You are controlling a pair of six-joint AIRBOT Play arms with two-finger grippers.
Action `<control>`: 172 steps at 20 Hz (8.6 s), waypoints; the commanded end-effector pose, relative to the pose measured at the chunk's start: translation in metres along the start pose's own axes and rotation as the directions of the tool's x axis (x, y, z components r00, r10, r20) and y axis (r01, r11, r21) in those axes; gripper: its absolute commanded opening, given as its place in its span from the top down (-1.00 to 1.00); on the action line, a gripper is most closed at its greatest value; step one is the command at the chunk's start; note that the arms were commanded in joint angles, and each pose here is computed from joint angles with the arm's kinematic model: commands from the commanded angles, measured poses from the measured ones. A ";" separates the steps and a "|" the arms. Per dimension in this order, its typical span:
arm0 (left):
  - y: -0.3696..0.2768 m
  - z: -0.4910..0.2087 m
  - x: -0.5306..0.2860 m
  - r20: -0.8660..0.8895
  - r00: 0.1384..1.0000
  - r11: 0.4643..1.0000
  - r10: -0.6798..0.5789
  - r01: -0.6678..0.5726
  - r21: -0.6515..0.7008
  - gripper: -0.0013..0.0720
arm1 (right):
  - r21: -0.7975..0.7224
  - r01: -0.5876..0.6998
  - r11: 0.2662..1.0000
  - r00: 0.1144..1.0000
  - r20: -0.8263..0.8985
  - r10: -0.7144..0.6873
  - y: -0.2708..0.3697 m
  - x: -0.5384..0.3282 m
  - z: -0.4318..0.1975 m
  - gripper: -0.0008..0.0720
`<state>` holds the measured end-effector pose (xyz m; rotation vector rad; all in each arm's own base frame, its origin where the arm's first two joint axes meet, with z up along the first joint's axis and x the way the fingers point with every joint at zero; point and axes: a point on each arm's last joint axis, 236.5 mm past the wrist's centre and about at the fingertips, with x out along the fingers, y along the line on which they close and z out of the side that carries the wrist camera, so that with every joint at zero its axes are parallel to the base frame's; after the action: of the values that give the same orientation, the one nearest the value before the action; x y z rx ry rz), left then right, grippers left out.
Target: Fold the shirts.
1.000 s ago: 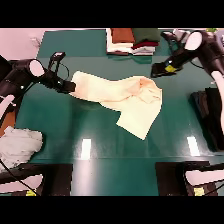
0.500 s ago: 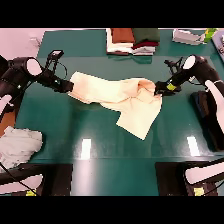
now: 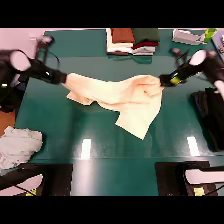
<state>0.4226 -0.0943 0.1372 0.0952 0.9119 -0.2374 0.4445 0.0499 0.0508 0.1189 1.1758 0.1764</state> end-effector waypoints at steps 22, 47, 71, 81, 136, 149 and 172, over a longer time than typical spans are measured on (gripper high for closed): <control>0.014 0.097 -0.192 0.357 0.929 0.995 0.094 -0.097 -0.009 0.90 | -0.002 -0.024 1.000 0.775 0.632 0.020 0.028 -0.345 0.044 0.94; -0.030 -0.161 0.090 -0.565 0.820 0.992 -0.091 0.026 -0.122 -0.55 | 0.247 0.038 0.968 0.996 0.068 -0.057 -0.075 -0.065 -0.038 -0.21; -0.069 -0.148 0.070 -0.361 0.915 0.980 -0.180 0.134 -0.150 0.89 | 0.381 0.171 0.909 0.933 -0.358 -0.026 -0.123 0.016 -0.176 -0.59; -0.069 -0.157 0.066 -0.398 0.899 0.980 -0.182 0.132 -0.149 0.89 | 0.365 0.177 0.914 0.914 -0.405 -0.016 -0.114 0.053 -0.180 -0.10; 0.015 -0.053 0.085 -0.434 0.901 0.999 -0.023 0.007 -0.038 0.89 | 0.086 0.181 0.980 0.983 -0.056 -0.177 -0.081 -0.049 0.002 0.94; -0.023 -0.149 0.136 -0.554 0.811 0.977 -0.189 0.097 -0.192 0.89 | 0.148 0.160 0.976 0.967 -0.223 -0.125 -0.076 0.024 -0.135 0.93; -0.064 -0.332 0.026 -0.615 0.733 0.913 -0.292 0.022 -0.407 -0.36 | 0.126 0.113 0.986 0.993 0.003 -0.114 -0.046 -0.076 -0.092 -0.40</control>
<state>0.1768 -0.0904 -0.0757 -0.2242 1.6741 -0.1694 0.3351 -0.0109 0.0751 0.1613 1.1819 -0.0014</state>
